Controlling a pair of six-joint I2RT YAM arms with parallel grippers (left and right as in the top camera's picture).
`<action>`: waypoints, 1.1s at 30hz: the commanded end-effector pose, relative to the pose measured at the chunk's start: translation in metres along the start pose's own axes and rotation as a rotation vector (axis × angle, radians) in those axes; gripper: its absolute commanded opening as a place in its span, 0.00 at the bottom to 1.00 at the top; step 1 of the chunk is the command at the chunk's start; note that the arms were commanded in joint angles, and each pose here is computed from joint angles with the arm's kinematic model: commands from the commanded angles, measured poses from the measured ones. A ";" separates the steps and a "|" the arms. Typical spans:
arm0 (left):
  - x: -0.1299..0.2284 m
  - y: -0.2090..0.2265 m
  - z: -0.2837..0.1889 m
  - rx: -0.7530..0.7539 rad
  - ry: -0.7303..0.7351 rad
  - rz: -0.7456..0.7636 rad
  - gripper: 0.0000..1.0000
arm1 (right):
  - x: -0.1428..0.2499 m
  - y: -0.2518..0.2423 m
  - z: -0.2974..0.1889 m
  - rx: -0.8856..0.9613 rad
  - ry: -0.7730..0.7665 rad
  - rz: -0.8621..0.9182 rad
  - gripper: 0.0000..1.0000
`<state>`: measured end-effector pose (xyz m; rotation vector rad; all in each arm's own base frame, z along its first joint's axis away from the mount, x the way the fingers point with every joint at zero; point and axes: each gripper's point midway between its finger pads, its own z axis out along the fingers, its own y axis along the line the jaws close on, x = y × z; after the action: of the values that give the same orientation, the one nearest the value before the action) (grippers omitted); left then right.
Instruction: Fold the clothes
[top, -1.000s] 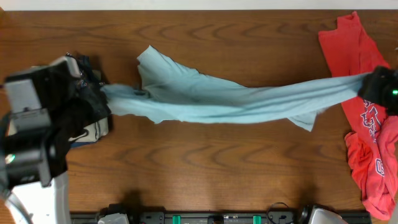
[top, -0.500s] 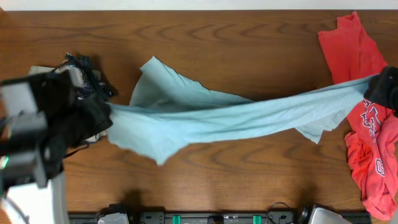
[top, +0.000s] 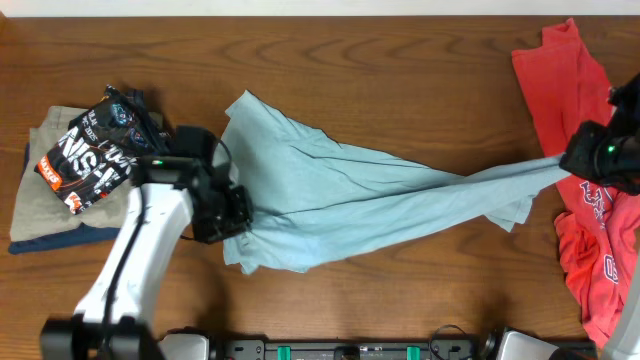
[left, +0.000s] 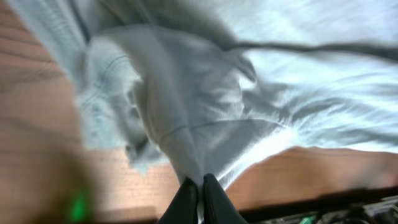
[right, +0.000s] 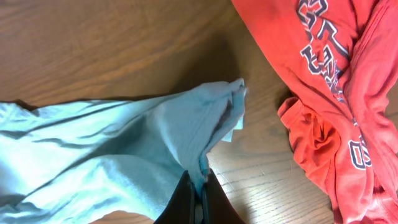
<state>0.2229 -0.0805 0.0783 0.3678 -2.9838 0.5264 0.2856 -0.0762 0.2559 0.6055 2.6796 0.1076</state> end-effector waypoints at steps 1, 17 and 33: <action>0.007 0.007 0.025 -0.027 0.069 -0.026 0.06 | 0.004 -0.007 0.009 0.021 0.019 -0.007 0.01; 0.008 0.005 0.057 -0.057 0.132 0.010 0.35 | 0.010 -0.008 0.019 0.023 0.044 -0.005 0.01; 0.010 0.010 0.061 -0.141 0.116 0.062 0.06 | 0.010 -0.008 0.019 0.023 0.044 -0.005 0.01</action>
<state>0.2126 -0.0950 0.0225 0.2470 -2.9117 0.3637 0.2821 -0.0758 0.2347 0.6171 2.7254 0.1094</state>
